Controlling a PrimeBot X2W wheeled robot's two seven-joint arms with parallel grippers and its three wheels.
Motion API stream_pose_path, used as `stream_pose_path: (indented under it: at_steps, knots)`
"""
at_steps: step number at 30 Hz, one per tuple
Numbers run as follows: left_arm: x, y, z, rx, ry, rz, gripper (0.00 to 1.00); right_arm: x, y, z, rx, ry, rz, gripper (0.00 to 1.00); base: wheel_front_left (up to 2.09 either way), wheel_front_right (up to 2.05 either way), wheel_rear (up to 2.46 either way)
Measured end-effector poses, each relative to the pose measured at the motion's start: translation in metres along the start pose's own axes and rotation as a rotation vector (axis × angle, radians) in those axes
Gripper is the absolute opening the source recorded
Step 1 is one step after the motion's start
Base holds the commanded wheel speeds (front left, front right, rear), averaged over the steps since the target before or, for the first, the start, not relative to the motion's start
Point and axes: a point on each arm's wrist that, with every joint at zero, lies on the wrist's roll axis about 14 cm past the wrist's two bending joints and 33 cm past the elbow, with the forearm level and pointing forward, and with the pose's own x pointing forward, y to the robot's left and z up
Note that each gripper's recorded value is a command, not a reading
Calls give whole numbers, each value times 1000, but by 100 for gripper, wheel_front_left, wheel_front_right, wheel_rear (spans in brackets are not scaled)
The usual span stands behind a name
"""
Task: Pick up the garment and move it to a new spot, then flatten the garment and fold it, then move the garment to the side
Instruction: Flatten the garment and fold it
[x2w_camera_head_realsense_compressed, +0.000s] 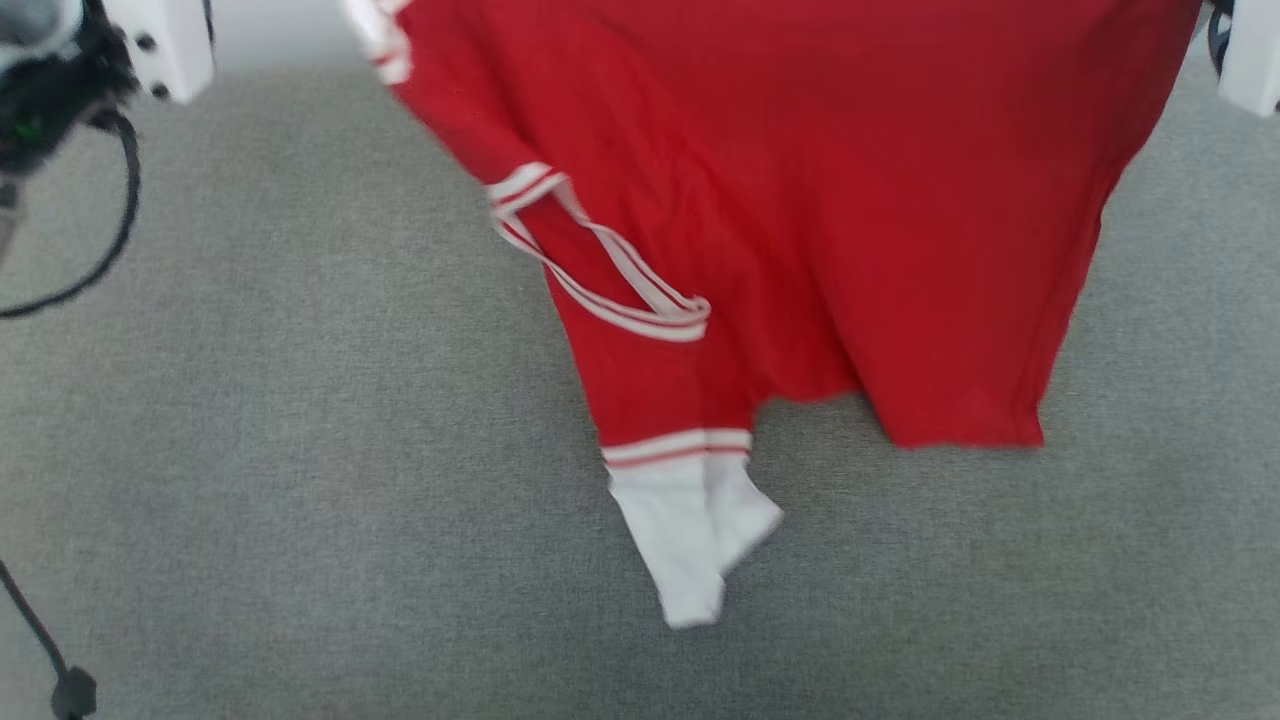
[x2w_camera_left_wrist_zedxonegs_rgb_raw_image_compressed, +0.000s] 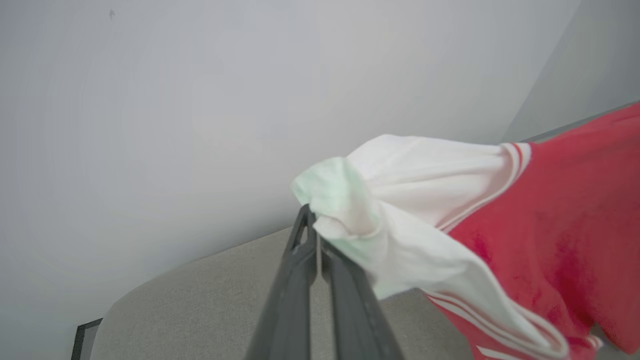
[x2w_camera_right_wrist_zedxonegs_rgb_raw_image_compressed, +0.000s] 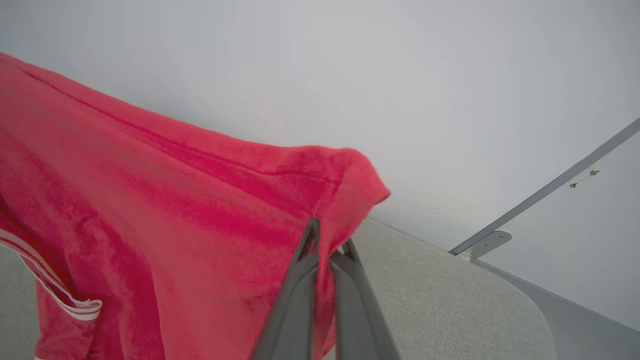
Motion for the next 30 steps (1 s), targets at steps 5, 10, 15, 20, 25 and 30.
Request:
stream_pose_path:
  at_steps: [5,10,15,20,25,30]
  knots:
    - [-2,3,24,2,-42,11,0,-10,-3,18,8,-53,-16,0,0,0,0]
    - [-2,5,50,7,-93,18,0,-14,-3,28,9,-83,-29,0,0,0,0]
    - [6,9,70,24,-152,35,0,-7,-5,40,1,-126,-45,0,0,0,0]
    - [24,16,88,53,-232,62,0,14,-5,53,-23,-192,-60,0,0,0,0]
    - [43,26,112,101,-358,100,0,45,-15,61,-45,-258,-100,0,0,0,0]
    - [57,39,137,173,-512,157,0,77,-21,67,-77,-329,-137,0,0,0,0]
